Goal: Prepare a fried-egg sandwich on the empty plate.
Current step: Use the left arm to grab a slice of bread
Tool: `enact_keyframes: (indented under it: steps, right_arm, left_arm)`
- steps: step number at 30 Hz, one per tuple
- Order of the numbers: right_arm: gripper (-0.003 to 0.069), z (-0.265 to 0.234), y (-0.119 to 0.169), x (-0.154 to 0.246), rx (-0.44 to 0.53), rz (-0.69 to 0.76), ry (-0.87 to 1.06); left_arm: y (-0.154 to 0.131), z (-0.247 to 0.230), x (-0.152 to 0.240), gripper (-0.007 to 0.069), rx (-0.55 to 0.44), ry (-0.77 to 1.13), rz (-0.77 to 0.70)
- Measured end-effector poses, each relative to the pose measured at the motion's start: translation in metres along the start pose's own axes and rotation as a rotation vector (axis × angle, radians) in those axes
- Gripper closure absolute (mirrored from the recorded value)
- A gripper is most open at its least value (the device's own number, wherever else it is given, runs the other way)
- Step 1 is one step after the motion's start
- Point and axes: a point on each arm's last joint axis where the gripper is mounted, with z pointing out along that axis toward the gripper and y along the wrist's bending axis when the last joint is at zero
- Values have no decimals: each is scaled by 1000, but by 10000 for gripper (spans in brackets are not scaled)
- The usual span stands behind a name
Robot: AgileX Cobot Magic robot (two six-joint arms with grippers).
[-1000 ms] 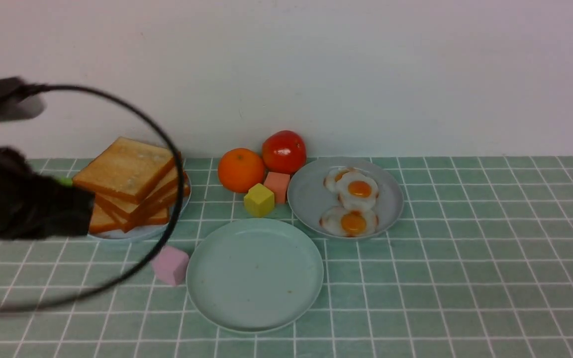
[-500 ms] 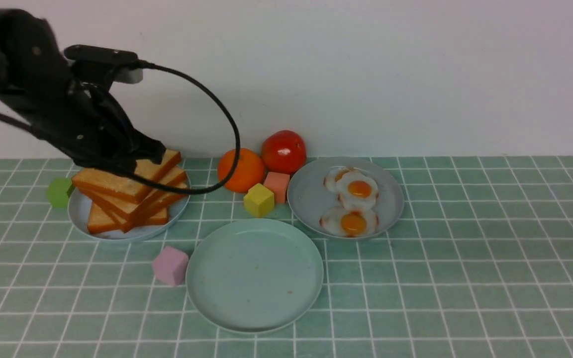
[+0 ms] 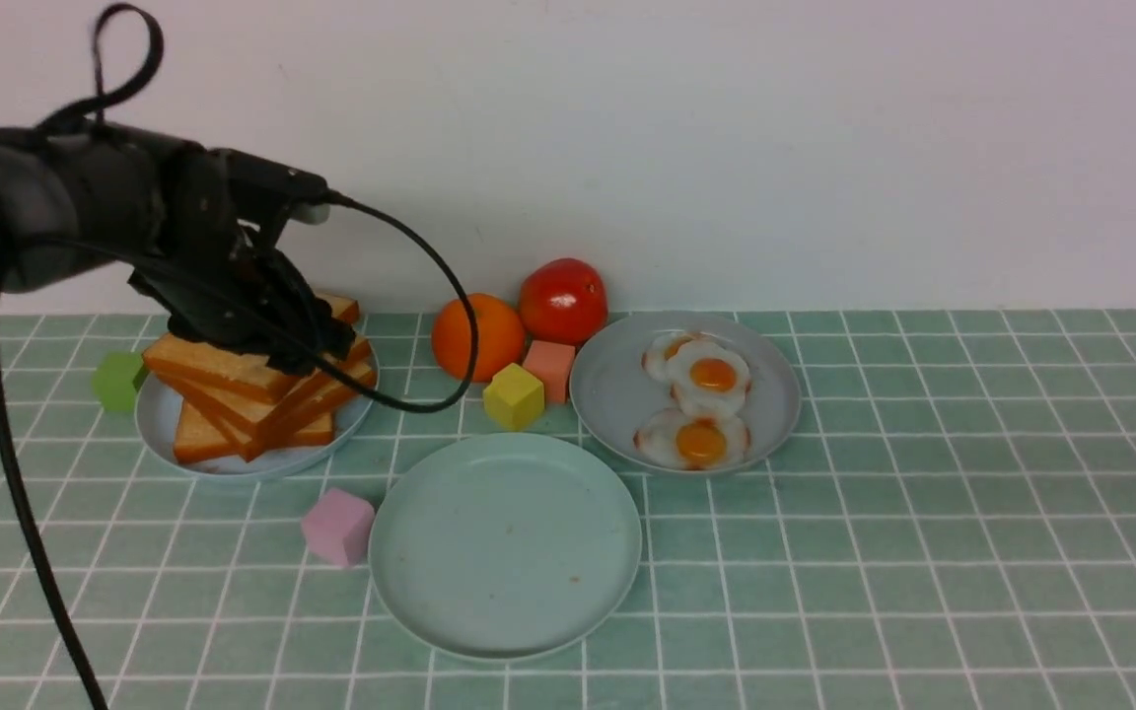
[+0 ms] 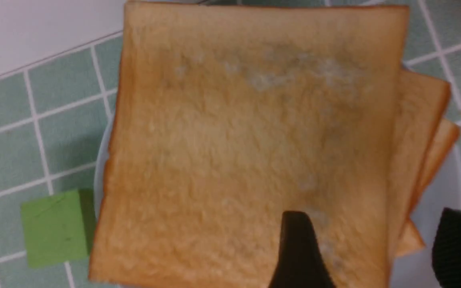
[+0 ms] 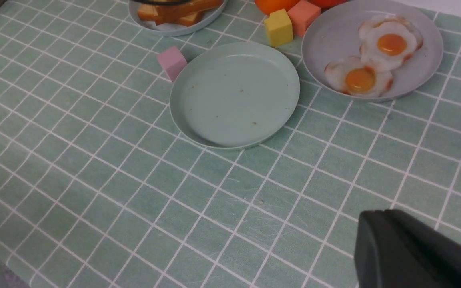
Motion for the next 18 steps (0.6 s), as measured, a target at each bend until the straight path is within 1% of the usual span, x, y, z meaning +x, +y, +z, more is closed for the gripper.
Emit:
enact_keyframes:
  steps: [2, 4, 6, 7, 8, 9, 11, 13, 16, 18]
  right_arm:
    - [650, 0, 0, 0, -3, 2, -1]
    - [650, 0, 0, 0, -5, 4, -1]
    - [648, 0, 1, 0, -6, 5, -2]
    - [648, 0, 1, 0, -7, 5, -2]
    - [648, 0, 1, 0, -9, 7, -2]
    - [648, 0, 1, 0, -8, 7, -2]
    - [645, 0, 1, 0, -10, 7, -2]
    - [645, 0, 1, 0, -10, 7, -2]
    - [642, 0, 1, 0, -10, 8, -2]
    - [639, 0, 1, 0, -11, 8, -2]
  left_arm:
    - [-1, 10, 4, 209, 0, 26, 0]
    - [-1, 12, 5, 254, -5, 35, 7]
    - [0, 12, 5, 323, -9, 40, 13]
    - [0, 12, 5, 340, -9, 40, 13]
    - [0, 12, 5, 428, -9, 44, 13]
    - [0, 12, 5, 428, -9, 44, 13]
    - [-1, 12, 5, 572, -8, 50, 15]
    - [-1, 9, 4, 605, -9, 48, 15]
    - [0, 0, 2, 604, -12, 42, 13]
    - [2, -22, -2, 604, -17, 31, 11]
